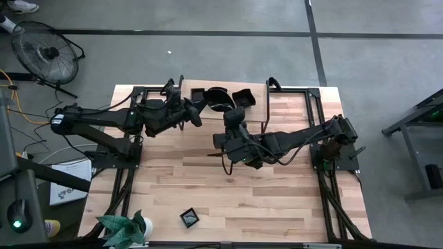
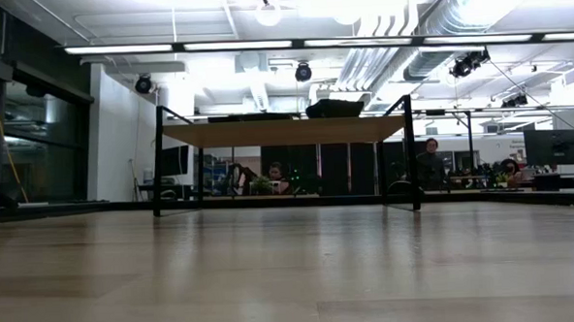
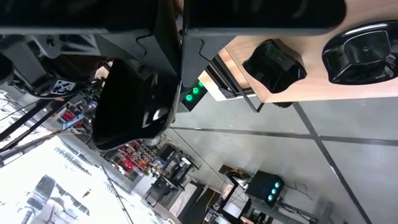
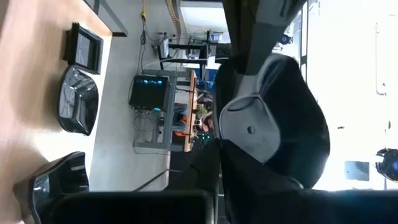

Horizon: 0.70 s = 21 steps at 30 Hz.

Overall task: Pick & Place Mini shaped plates
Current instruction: Stack the leaf-shaped plate on the leaf-shaped plate

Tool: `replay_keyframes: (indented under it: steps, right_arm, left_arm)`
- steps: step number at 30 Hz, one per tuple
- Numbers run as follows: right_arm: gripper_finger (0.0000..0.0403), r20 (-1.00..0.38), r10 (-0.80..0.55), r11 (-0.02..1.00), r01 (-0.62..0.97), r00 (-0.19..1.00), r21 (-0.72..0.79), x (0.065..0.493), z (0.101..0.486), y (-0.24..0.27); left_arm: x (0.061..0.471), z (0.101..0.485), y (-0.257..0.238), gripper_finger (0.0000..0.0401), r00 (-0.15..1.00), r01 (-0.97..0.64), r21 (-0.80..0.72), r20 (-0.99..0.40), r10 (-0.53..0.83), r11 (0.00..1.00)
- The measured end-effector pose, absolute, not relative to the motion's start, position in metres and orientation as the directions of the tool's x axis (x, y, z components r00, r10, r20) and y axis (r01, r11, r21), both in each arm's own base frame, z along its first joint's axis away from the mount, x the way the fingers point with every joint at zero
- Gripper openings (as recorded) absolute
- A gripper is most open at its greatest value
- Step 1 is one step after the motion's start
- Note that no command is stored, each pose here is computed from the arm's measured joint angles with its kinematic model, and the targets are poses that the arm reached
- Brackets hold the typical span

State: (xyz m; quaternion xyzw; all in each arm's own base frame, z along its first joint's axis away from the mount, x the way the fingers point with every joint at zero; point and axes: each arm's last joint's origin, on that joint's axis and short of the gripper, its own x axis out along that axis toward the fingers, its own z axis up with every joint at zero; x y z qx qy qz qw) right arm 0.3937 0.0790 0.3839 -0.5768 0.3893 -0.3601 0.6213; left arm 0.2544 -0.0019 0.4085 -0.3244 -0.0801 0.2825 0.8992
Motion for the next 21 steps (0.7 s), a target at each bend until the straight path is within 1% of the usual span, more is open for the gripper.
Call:
replay_keyframes:
  steps: [8,14,17,21]
  right_arm:
    - [0.0002,-0.075,-0.888,0.088,0.006,0.453,-0.996,0.3941,0.3835,0.0792]
    - [0.0001,-0.075,-0.888,0.093,0.017,0.453,-0.995,0.3941,0.3835,0.0792]
    - [0.0001,-0.075,-0.888,0.096,0.022,0.454,-0.995,0.3941,0.3836,0.0792]
    - [0.0001,-0.075,-0.889,0.1,0.032,0.452,-0.994,0.3942,0.3837,0.0788]
  left_arm:
    - [0.2543,0.4084,-0.0018,0.0,0.828,-0.458,-0.626,-0.041,0.56,0.631]
    - [0.2544,0.4084,-0.0021,0.0007,0.833,-0.47,-0.579,-0.041,0.552,0.666]
    - [0.2552,0.4083,-0.0032,0.0032,0.858,-0.445,-0.559,-0.043,0.511,0.7]
    - [0.2559,0.4072,-0.0039,0.0086,0.864,-0.447,-0.532,-0.051,0.5,0.719]
